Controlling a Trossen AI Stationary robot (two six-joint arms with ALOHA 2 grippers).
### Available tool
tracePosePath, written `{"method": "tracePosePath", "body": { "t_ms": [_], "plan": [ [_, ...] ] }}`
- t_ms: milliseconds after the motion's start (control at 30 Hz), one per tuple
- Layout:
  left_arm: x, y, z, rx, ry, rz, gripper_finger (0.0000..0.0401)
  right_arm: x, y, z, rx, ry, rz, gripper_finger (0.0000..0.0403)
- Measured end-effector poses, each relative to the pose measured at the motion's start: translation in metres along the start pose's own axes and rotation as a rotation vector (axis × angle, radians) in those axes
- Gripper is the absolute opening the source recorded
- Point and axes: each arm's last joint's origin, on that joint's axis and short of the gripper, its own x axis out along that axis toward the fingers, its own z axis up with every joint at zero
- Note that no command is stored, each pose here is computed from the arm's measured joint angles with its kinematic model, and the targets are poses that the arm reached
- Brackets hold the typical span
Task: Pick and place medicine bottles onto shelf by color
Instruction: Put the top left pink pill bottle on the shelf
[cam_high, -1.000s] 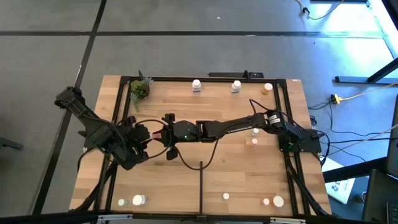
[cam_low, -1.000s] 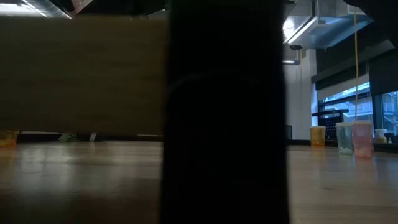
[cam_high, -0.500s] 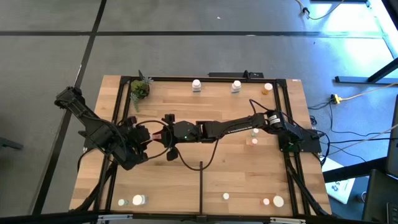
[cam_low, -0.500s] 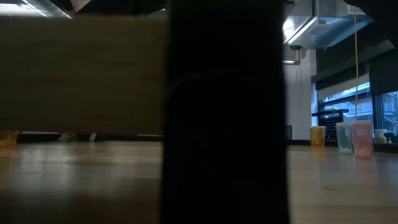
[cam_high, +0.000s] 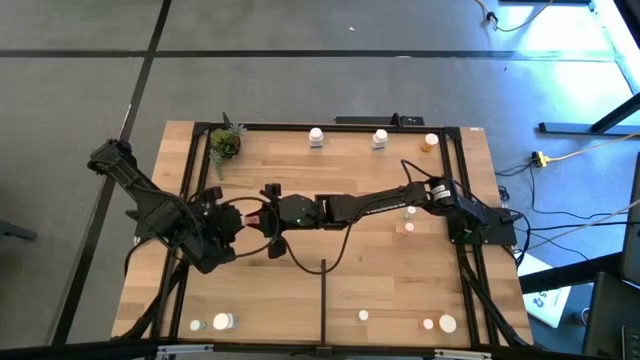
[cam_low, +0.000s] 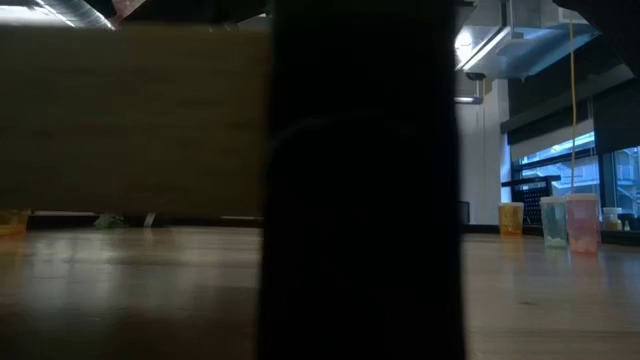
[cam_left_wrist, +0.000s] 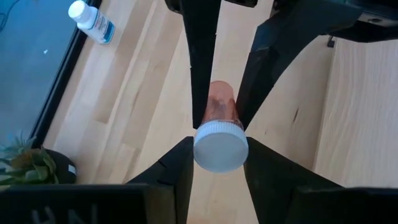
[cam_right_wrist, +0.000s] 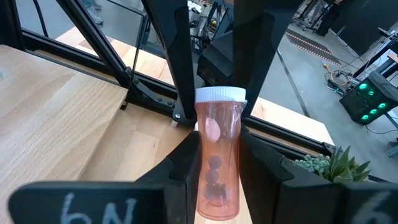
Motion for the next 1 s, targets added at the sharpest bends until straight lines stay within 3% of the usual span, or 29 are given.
{"method": "tracePosePath", "body": {
  "t_ms": [767,1000],
  "plan": [
    [-0.0001,-0.0027,0.0029,0.038,-0.035,-0.015,0.0121,0.0,0.0004,-0.0009,0.005,0.009,0.005,0.0094],
    [-0.0001,-0.0027,0.0031,0.036,-0.037,-0.014,0.01,0.0,0.0001,-0.0011,0.006,0.012,0.002,0.0094]
  ]
}}
